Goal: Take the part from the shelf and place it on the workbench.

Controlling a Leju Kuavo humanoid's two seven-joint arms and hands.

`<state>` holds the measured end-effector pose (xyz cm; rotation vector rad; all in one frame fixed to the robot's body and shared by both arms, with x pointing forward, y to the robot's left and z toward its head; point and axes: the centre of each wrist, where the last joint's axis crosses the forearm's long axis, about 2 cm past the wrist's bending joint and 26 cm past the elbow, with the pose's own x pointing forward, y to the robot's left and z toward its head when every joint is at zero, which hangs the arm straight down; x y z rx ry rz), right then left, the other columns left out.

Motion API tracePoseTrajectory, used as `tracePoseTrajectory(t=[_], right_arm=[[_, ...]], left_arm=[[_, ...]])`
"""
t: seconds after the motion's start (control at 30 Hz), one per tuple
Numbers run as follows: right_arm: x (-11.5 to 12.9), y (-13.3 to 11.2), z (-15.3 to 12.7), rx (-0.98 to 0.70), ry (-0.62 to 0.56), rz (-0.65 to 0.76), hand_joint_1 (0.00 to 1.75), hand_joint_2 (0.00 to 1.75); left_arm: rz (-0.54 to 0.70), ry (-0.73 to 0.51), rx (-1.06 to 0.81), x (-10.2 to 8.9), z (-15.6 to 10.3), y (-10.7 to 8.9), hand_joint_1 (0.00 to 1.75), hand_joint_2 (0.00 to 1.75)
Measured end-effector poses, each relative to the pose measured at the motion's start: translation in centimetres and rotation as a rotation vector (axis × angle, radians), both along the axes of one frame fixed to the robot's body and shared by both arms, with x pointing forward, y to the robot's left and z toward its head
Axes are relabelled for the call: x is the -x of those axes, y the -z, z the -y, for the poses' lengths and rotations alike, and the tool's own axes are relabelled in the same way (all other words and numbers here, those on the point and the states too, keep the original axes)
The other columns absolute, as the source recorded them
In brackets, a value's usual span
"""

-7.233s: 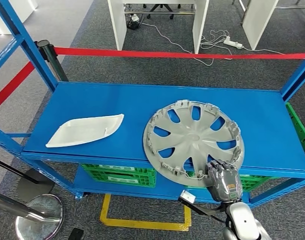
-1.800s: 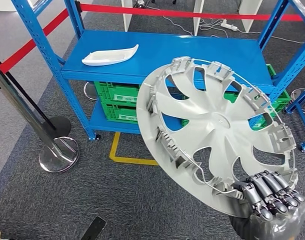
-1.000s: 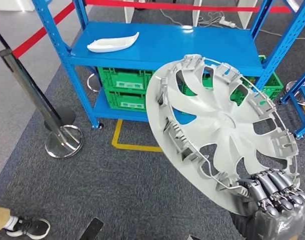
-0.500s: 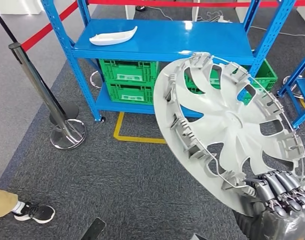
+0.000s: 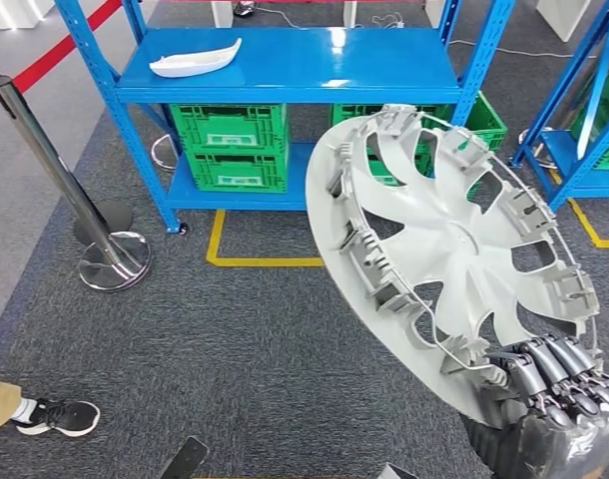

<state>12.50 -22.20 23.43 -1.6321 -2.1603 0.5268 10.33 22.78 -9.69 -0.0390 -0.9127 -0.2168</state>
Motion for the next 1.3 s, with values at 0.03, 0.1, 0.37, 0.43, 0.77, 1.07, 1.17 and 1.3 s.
tracePoseTrajectory(t=[0.03, 0.1, 0.37, 0.43, 0.77, 1.07, 1.17, 1.3], right_arm=[[0.0, 0.0, 0.0, 0.001, 0.0, 0.0, 1.75, 1.75], [0.0, 0.0, 0.0, 0.002, -0.001, 0.001, 1.75, 1.75], [0.0, 0.0, 0.1, -0.003, 0.003, 0.002, 1.75, 1.75], [0.0, -0.1, 0.1, -0.004, 0.005, 0.002, 1.75, 1.75], [0.1, 0.0, 0.3, 0.011, 0.006, 0.001, 1.75, 1.75], [1.0, -0.3, 0.9, 0.033, 0.019, 0.006, 1.75, 1.75], [1.1, -0.4, 1.1, 0.042, 0.025, 0.01, 1.75, 1.75], [1.5, -0.6, 1.4, 0.047, 0.041, 0.008, 1.75, 1.75]], left_arm=[[-0.001, 0.0, 0.001, 0.1, 0.0, 0.0, 0.0, 1.75], [-0.005, -0.001, 0.0, 0.2, 0.0, 0.1, 0.0, 1.75], [-0.002, 0.003, -0.001, 0.1, -0.3, 0.1, 0.0, 1.75], [0.001, 0.004, -0.001, 0.0, -0.3, 0.0, 0.0, 1.75], [0.001, 0.008, 0.003, 0.0, -0.3, 0.0, 0.0, 1.75], [0.007, 0.006, -0.003, -0.3, -0.1, -0.1, 0.0, 1.75], [-0.002, 0.013, -0.002, 0.0, 0.1, 0.0, 0.0, 1.75], [0.001, 0.017, -0.002, -0.3, 0.4, -0.1, 0.0, 1.75]])
